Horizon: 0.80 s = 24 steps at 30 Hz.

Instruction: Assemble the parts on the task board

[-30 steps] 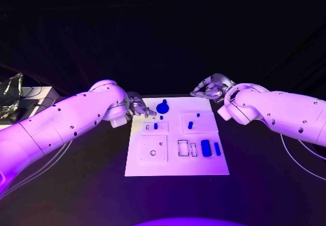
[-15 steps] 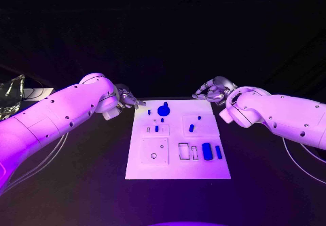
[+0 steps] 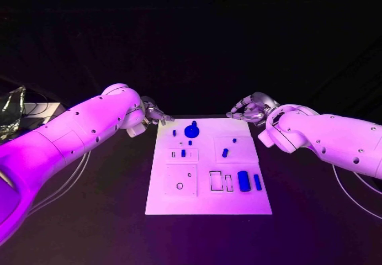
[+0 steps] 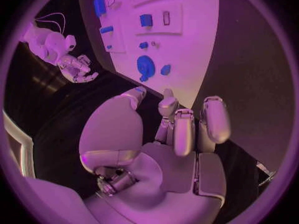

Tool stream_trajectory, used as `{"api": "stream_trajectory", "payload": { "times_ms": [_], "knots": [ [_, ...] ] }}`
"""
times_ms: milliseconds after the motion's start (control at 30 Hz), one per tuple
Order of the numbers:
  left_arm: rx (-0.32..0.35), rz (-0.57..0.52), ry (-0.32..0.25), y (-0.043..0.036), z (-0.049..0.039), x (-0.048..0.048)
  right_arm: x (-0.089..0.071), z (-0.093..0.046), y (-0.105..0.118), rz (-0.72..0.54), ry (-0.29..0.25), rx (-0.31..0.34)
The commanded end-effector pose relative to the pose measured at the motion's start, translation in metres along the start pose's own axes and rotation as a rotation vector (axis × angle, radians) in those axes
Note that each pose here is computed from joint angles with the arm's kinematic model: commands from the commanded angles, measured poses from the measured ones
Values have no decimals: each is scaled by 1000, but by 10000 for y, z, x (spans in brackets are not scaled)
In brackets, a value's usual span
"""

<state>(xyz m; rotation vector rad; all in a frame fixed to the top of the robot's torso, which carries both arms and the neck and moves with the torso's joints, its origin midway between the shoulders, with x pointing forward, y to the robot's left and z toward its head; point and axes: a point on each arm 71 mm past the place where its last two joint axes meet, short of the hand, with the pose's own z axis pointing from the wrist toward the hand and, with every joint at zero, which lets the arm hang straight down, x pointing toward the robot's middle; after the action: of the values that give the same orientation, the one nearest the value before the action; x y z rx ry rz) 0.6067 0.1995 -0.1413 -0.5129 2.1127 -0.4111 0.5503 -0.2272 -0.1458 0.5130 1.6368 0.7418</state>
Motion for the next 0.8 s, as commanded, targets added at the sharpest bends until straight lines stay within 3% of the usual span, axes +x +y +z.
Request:
{"api": "stream_trajectory", "payload": {
  "times_ms": [33, 367, 800],
  "knots": [
    [32, 14, 15, -50, 30, 29, -14, 3, 39, -7, -8, -23],
    [49, 37, 2, -138, 99, 132, -100, 26, 115, 27, -82, -57],
    [17, 53, -5, -101, 133, 174, -160, 35, 145, 59, -119, -68]
  ]
}}
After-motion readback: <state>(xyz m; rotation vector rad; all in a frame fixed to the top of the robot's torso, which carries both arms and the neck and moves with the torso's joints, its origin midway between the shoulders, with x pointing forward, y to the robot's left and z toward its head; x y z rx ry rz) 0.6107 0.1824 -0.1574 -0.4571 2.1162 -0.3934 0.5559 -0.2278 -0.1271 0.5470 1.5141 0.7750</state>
